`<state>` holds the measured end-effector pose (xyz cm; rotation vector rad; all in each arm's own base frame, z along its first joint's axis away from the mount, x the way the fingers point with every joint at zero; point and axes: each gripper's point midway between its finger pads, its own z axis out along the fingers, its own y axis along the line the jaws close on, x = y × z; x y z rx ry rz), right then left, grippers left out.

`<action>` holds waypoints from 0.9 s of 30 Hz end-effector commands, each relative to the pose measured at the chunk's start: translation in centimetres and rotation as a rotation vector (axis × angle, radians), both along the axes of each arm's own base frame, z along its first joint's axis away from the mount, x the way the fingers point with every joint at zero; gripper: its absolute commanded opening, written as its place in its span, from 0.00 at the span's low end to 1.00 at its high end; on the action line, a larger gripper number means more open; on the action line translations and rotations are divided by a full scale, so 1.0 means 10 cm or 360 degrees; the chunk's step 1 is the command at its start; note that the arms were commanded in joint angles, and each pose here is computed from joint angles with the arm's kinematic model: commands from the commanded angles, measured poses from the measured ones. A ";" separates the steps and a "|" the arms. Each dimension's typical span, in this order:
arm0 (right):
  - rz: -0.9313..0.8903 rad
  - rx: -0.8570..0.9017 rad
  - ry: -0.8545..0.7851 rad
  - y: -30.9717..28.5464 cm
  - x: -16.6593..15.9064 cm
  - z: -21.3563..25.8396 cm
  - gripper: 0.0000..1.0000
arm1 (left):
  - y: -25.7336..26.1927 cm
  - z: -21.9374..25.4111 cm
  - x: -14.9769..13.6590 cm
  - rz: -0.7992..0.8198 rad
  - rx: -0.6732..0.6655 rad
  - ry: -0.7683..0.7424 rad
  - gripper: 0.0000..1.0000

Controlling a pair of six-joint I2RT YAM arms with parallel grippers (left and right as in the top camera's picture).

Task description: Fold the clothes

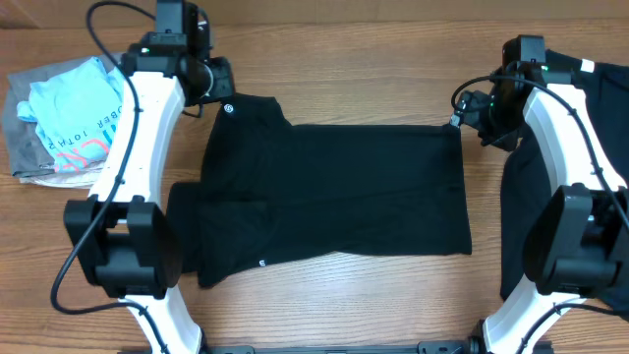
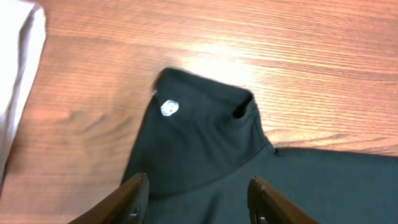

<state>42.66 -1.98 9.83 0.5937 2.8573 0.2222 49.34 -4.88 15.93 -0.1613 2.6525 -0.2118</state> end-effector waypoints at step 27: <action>0.0705 -0.0155 -0.0152 0.13 0.50 -0.67 0.82 | 0.00 -0.97 0.33 -0.0127 0.0172 0.0115 0.67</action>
